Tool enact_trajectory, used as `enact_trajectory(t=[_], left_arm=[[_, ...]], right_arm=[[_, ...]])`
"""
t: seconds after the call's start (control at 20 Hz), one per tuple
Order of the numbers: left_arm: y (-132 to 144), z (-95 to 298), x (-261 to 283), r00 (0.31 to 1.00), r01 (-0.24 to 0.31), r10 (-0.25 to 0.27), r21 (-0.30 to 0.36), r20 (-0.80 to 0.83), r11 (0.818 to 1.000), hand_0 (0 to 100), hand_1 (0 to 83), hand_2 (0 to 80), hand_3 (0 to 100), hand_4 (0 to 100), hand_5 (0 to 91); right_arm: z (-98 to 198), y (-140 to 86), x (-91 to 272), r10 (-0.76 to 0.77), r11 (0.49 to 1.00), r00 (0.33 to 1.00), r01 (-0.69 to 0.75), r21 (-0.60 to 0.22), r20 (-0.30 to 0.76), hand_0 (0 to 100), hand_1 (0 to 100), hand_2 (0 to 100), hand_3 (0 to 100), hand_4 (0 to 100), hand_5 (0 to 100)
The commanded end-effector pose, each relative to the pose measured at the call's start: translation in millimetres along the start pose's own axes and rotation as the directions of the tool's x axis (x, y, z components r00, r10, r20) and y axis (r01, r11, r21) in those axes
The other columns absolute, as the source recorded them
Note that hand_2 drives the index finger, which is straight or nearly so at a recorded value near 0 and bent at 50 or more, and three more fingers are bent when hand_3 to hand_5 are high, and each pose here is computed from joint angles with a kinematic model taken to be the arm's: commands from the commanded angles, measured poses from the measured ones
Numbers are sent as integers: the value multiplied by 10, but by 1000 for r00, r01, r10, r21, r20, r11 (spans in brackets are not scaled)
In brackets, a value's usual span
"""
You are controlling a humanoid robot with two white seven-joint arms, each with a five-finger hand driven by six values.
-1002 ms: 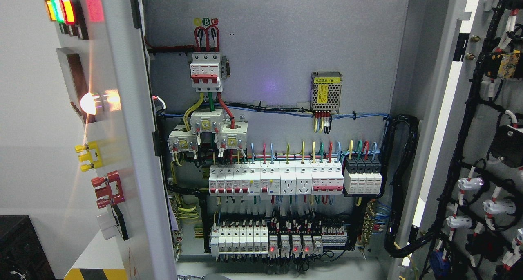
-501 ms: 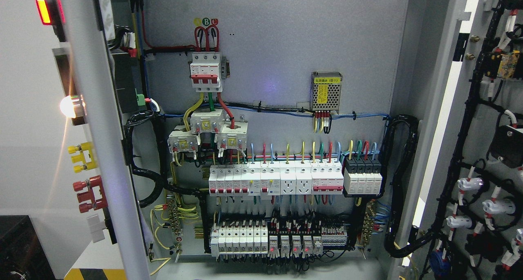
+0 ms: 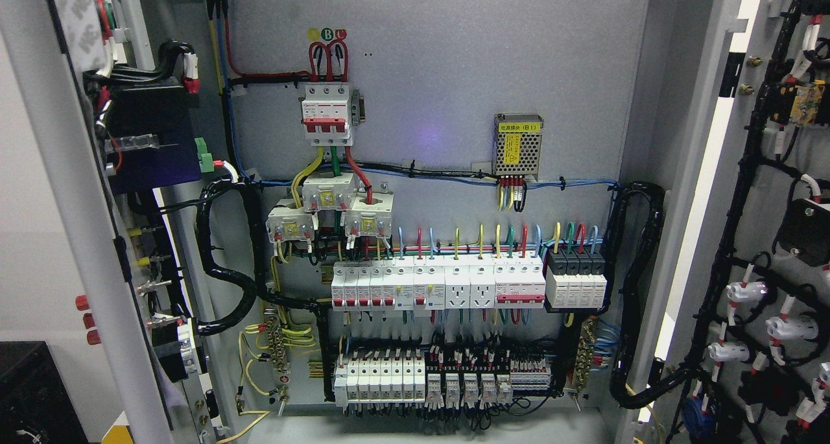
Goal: Open door with both hands
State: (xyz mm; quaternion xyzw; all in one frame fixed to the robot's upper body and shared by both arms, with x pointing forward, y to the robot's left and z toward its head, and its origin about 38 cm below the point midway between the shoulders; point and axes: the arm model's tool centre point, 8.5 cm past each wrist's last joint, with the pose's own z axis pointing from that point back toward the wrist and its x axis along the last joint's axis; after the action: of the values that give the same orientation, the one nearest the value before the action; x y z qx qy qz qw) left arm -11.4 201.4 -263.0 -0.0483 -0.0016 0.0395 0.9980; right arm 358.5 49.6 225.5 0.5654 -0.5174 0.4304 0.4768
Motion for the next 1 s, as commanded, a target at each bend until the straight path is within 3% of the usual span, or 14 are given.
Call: enact_trajectory(t=[0.0,0.95], left_arm=[[14,8,-196,1000,-6,6,2,-30,1000,0,0,0,0,0,0],[77,27,131,980,7,-3,-19,201,1000,0,0,0,0,0,0]], right_arm=[[-203,105,12,-2,999,1000,2,44,3,192,0,0,0,0,0],[-526,247,-82,32,996,996,-25,90,-84,192,0,0,0,0,0]])
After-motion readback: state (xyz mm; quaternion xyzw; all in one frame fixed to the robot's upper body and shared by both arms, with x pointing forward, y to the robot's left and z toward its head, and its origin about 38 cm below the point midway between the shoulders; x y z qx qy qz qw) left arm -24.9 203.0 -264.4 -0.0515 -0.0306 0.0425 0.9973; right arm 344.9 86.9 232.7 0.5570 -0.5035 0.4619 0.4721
